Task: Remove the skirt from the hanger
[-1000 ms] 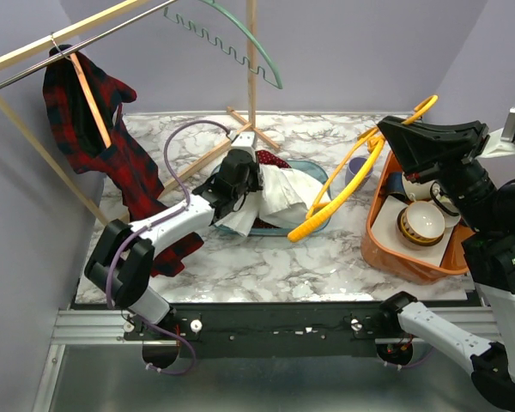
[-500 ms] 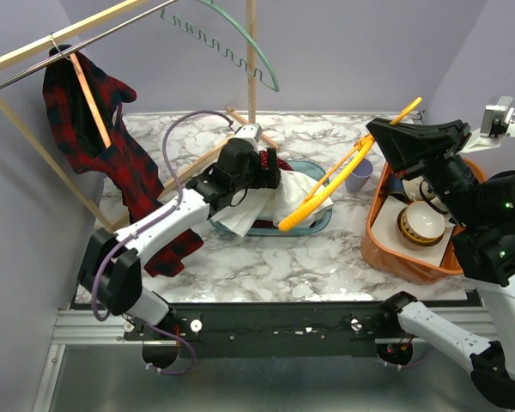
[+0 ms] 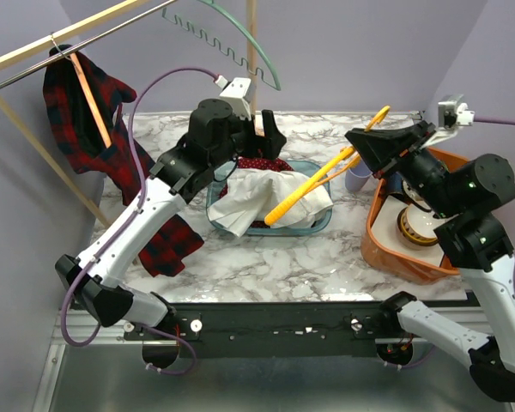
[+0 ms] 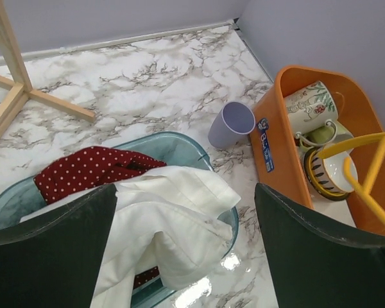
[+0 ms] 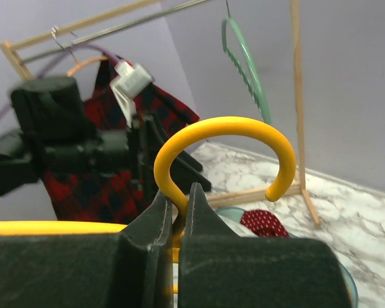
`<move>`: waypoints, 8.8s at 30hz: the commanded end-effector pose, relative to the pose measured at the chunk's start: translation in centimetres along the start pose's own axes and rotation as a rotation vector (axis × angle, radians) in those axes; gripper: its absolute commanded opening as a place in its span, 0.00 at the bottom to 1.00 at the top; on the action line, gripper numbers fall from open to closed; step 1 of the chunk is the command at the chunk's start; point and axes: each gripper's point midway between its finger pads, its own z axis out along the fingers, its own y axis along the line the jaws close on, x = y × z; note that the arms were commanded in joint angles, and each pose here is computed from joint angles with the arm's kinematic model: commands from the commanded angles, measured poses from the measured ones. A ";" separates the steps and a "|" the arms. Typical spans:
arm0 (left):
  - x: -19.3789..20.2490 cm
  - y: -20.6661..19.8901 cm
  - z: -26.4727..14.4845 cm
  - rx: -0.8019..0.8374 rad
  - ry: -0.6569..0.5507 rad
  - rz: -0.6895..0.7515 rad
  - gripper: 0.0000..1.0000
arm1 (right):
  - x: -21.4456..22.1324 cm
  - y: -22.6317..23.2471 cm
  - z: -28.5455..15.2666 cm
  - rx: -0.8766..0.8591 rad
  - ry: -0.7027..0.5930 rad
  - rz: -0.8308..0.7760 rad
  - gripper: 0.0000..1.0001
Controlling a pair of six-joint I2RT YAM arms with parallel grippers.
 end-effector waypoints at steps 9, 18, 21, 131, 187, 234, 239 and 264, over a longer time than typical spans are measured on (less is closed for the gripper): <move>-6.3 -6.6 -7.9 0.251 0.061 0.179 0.86 | 9.9 -5.6 2.7 0.114 0.357 -0.105 0.01; -1.3 -8.5 -9.0 0.421 0.192 0.259 0.77 | 11.2 -7.5 5.9 0.190 0.428 -0.046 0.01; -0.9 -7.7 -8.2 0.369 0.200 0.285 0.75 | 10.6 -6.9 6.2 0.164 0.407 -0.036 0.01; -17.3 11.1 -10.6 -1.114 -0.377 0.353 0.00 | -1.1 -1.1 3.4 0.041 0.133 -0.077 1.00; -15.1 7.0 -23.8 -0.662 -0.353 0.159 0.93 | 5.5 4.7 5.9 -0.058 0.327 0.173 0.94; -18.2 13.4 -28.1 -1.002 -0.430 0.219 0.00 | 6.6 3.8 5.2 -0.037 0.319 0.102 0.94; -18.6 12.8 -27.3 -0.946 -0.441 0.267 0.00 | 6.4 4.0 4.9 -0.049 0.307 0.102 0.94; -16.7 10.8 -30.8 -0.814 -0.464 0.281 0.00 | 4.8 5.2 2.7 -0.121 0.254 0.068 0.95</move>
